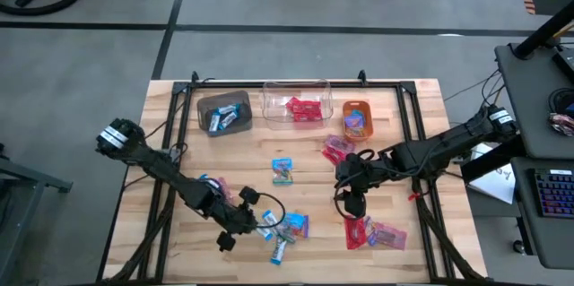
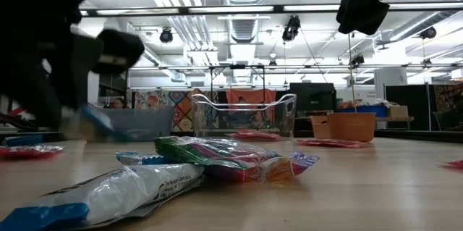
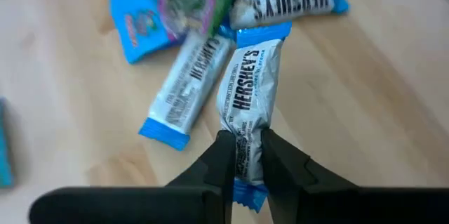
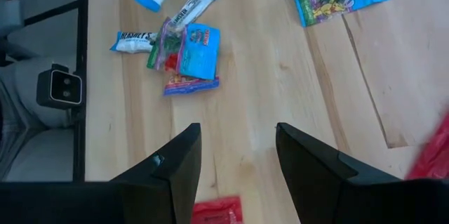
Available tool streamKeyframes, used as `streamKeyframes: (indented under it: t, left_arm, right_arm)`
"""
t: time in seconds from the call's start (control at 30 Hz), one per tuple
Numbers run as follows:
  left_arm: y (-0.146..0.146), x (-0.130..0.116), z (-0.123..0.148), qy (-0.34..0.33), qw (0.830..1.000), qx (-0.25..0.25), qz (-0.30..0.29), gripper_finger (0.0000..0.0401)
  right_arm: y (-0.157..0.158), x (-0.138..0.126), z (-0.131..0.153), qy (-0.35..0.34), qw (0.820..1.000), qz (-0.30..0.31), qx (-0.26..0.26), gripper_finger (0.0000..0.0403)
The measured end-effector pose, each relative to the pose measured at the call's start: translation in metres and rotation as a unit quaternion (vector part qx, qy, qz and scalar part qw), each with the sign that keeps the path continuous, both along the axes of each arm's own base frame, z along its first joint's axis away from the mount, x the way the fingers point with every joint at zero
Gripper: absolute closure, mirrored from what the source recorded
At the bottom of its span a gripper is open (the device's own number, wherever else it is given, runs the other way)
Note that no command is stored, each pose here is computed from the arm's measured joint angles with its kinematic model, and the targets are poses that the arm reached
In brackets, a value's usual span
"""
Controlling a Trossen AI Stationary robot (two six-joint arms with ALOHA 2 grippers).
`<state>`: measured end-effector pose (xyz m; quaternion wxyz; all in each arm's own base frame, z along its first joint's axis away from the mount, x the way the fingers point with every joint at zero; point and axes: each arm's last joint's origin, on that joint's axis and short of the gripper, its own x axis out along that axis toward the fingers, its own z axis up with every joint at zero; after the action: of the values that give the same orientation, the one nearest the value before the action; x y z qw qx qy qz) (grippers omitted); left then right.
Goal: Sort candy
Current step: Put the white chocolate into the black bin
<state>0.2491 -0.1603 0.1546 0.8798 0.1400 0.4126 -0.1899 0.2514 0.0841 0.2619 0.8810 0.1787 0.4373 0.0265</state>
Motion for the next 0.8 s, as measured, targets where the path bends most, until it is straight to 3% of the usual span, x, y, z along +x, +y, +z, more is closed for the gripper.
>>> streamKeyframes:
  t: [0.1,0.2,0.4,0.6,0.8]
  left_arm:
    - [0.005,-0.007,0.018,-0.013,1.000,-0.008,0.010,0.0362]
    - [0.014,-0.015,0.038,-0.033,0.998,0.015,0.049,0.0362]
    - [0.056,-0.036,0.079,-0.086,0.976,0.068,0.186,0.0362]
    - [0.115,-0.052,0.106,-0.109,0.936,0.072,0.328,0.0362]
    - [0.175,-0.065,0.118,-0.116,0.873,0.082,0.467,0.0362]
  right_arm:
    - [0.000,0.000,0.000,-0.001,1.000,0.004,-0.004,0.0227]
    - [0.000,0.000,0.000,-0.001,1.000,0.005,-0.004,0.0227]
    - [-0.001,0.000,0.000,-0.006,1.000,0.010,-0.018,0.0227]
    - [-0.002,0.000,0.000,-0.012,0.999,0.010,-0.040,0.0227]
    - [-0.003,0.001,0.000,-0.017,0.998,0.004,-0.057,0.0227]
